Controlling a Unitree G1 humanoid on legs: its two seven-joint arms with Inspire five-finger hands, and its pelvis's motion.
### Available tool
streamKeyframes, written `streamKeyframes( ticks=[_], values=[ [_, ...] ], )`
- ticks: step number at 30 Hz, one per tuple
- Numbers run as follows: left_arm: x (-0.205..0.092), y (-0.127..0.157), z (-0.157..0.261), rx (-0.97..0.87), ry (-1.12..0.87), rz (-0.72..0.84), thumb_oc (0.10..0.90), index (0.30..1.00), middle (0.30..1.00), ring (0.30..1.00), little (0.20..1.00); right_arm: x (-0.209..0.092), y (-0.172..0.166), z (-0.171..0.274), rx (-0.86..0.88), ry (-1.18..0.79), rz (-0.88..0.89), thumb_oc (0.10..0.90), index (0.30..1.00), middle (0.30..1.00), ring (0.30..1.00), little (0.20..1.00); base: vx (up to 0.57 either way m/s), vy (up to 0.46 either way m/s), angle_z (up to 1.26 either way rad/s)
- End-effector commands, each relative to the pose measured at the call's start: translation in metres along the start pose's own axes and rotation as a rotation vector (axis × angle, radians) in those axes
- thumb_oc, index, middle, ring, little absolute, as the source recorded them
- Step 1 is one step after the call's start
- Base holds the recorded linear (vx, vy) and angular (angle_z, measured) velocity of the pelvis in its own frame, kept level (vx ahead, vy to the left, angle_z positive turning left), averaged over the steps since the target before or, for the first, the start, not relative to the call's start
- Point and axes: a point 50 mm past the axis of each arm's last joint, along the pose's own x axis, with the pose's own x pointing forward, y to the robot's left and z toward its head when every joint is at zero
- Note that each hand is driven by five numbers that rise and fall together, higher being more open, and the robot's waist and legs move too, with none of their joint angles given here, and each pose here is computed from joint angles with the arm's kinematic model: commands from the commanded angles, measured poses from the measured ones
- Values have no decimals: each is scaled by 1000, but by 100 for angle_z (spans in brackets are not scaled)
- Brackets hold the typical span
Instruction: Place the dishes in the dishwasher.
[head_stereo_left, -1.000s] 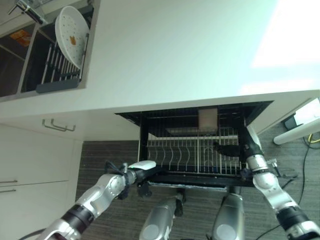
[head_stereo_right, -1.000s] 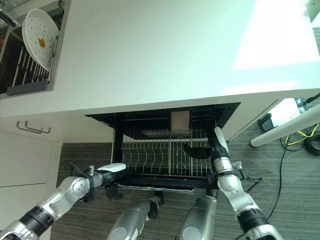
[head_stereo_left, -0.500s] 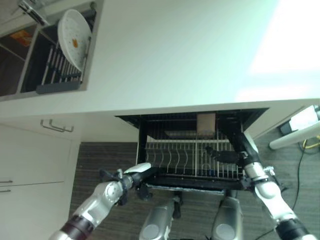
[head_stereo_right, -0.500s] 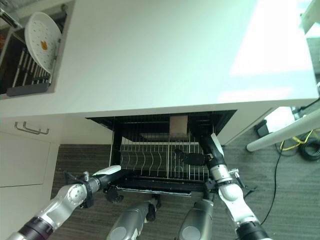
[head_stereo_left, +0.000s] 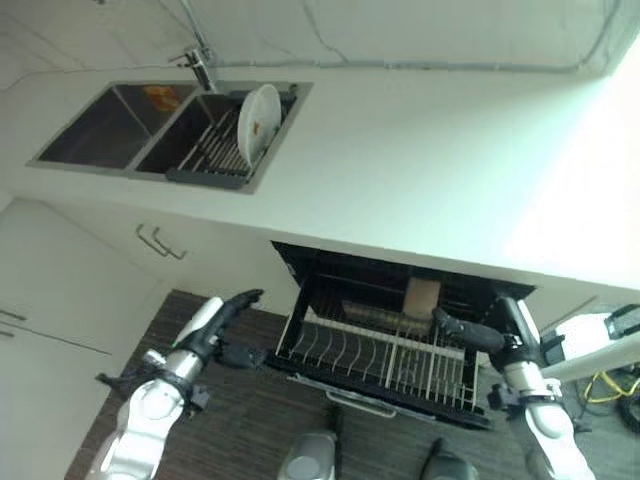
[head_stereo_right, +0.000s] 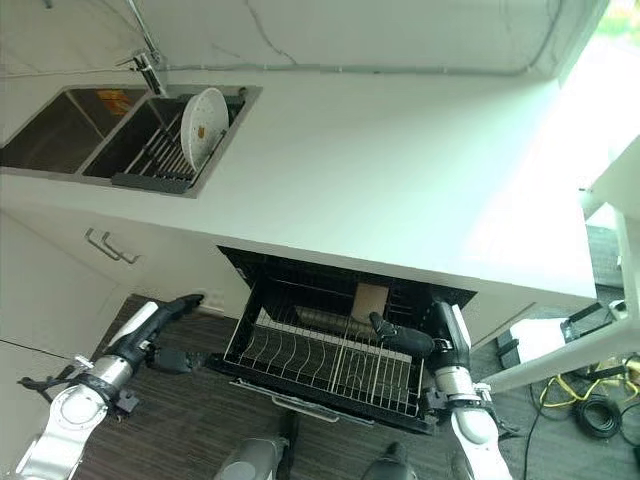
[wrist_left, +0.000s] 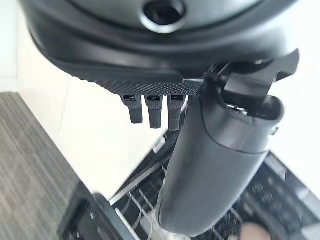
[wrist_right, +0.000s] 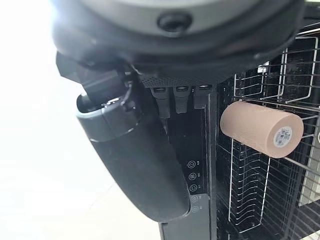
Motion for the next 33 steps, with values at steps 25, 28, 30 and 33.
streamKeyframes(
  ticks=[25,28,30,33],
  values=[
    [-56,-84,-113,-599,421,96,800,900,900,900,900,15,15,71,102,-387,174,800,900,900,900,900,-87,120,-36],
    [-52,-115,-109,-580,433,-48,800,900,900,900,900,16,18,72,106,-389,194,800,900,900,900,900,-121,-118,-24],
    [-55,-129,-110,-573,458,-99,800,900,900,900,900,15,16,70,133,-373,179,800,900,900,900,900,-54,-104,-31],
    [-60,-148,-112,-570,497,-146,800,900,900,900,900,11,14,69,133,-371,186,800,900,900,900,900,-60,-101,-8]
  ],
)
